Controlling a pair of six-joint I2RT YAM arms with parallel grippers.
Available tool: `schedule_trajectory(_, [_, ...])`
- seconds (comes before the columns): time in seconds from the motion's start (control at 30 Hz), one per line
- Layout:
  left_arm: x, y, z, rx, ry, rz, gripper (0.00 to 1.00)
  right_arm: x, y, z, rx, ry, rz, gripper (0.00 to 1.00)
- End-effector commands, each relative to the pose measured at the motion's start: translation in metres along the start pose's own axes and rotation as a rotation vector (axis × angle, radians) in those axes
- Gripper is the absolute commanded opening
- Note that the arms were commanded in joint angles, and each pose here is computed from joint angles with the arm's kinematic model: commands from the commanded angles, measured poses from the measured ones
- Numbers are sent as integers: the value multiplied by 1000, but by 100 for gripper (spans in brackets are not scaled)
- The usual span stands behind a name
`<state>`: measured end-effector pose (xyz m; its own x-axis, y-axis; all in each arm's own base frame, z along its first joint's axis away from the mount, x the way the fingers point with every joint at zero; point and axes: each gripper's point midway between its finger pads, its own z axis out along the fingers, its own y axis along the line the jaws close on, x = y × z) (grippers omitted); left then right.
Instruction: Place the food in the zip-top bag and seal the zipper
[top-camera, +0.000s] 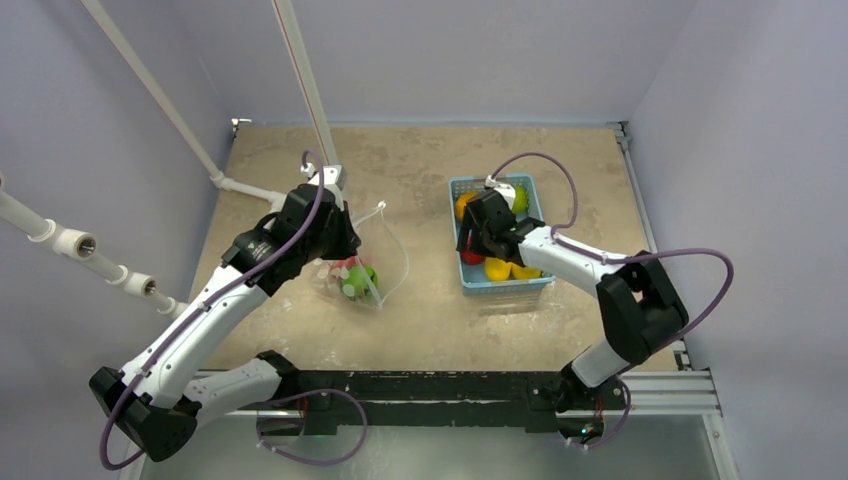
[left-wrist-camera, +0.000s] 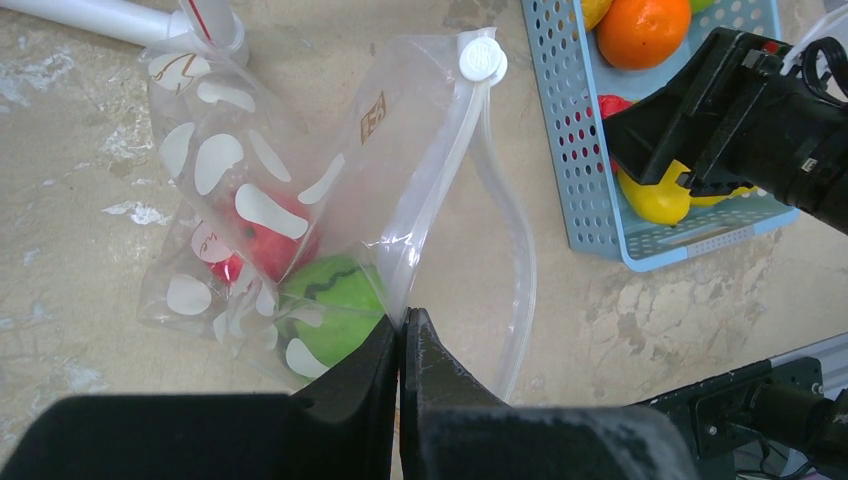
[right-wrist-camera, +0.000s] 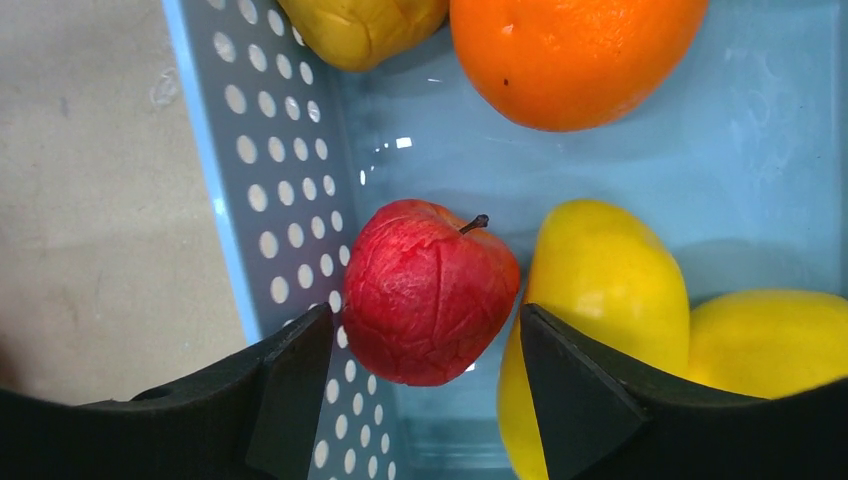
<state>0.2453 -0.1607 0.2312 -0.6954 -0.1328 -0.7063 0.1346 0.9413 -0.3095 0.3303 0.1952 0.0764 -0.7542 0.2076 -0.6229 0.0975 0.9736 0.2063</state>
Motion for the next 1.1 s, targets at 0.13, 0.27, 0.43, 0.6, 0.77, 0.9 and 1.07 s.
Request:
schedule_trajectory(0.13, [-8, -3, 0, 17, -38, 21, 0, 9, -5, 16, 18, 8, 9, 72])
schedule_trajectory(0.27, [-9, -4, 2, 20, -38, 21, 0, 12, -8, 18, 31, 9, 6, 64])
schedule_trajectory(0.43, [-9, -5, 2, 20, -36, 18, 0, 6, -8, 15, 31, -5, -1, 41])
schedule_trajectory(0.6, [-10, -5, 3, 18, -33, 15, 0, -12, -9, 5, 49, -54, 11, 22])
schedule_trajectory(0.77, [-11, -6, 3, 18, -35, 14, 0, -40, -8, -14, 71, -121, 36, 14])
schedule_trajectory(0.9, [-12, -6, 3, 13, -37, 11, 0, -63, 3, -35, 35, -165, 45, 13])
schedule_trajectory(1.07, [-12, -5, 4, 8, -37, 5, 0, -92, 17, -59, -22, -232, 43, 10])
